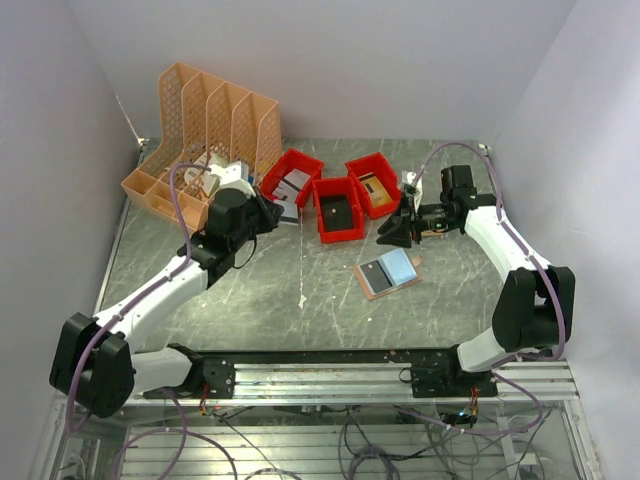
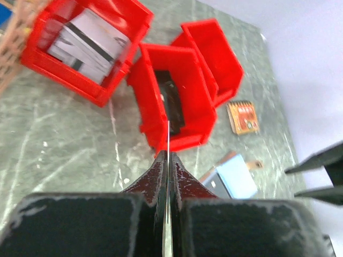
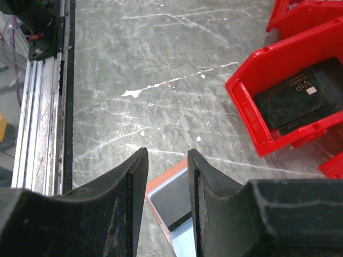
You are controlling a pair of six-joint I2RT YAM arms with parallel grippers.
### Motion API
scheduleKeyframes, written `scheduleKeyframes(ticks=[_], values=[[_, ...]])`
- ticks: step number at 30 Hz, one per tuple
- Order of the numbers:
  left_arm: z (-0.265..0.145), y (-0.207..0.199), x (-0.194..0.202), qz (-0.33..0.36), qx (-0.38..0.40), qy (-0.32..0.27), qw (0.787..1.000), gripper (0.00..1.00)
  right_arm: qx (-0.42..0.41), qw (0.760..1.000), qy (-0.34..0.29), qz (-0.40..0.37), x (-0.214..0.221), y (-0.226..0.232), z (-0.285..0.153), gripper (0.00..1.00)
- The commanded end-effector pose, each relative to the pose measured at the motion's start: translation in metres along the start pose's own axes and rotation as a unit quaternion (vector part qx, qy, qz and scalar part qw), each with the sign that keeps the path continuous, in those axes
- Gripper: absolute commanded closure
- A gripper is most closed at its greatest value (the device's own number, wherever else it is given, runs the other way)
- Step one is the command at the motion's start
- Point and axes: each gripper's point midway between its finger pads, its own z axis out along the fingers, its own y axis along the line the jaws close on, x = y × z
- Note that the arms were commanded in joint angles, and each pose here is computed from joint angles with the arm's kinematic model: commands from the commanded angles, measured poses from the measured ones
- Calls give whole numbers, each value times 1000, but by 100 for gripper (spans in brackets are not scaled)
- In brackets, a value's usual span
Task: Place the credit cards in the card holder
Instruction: Pick up the credit card from the storage box.
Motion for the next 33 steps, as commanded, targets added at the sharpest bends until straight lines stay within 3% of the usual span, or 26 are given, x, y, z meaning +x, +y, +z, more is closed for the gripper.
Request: scheduleKeyframes(ticks=[1, 7, 13, 19, 27, 33], values=[[-17, -46, 16, 34, 160, 17, 986, 93, -19, 999, -17, -31, -7, 13, -3, 65], [-33, -57, 62, 78, 242, 64, 965, 93, -30, 998, -12, -61, -2, 20, -4, 64], [-48, -67, 98, 139, 287, 73, 945, 93, -48, 992, -11, -113, 3, 30, -5, 63], [-58, -95, 116, 204, 329, 57, 920, 93, -82, 984, -15, -158, 11, 48, -6, 59], [-68, -124, 137, 293, 389, 55, 872, 93, -98, 981, -6, -166, 15, 55, -7, 56], [-68, -137, 140, 309, 406, 47, 859, 93, -101, 981, -9, -164, 14, 57, -5, 56]])
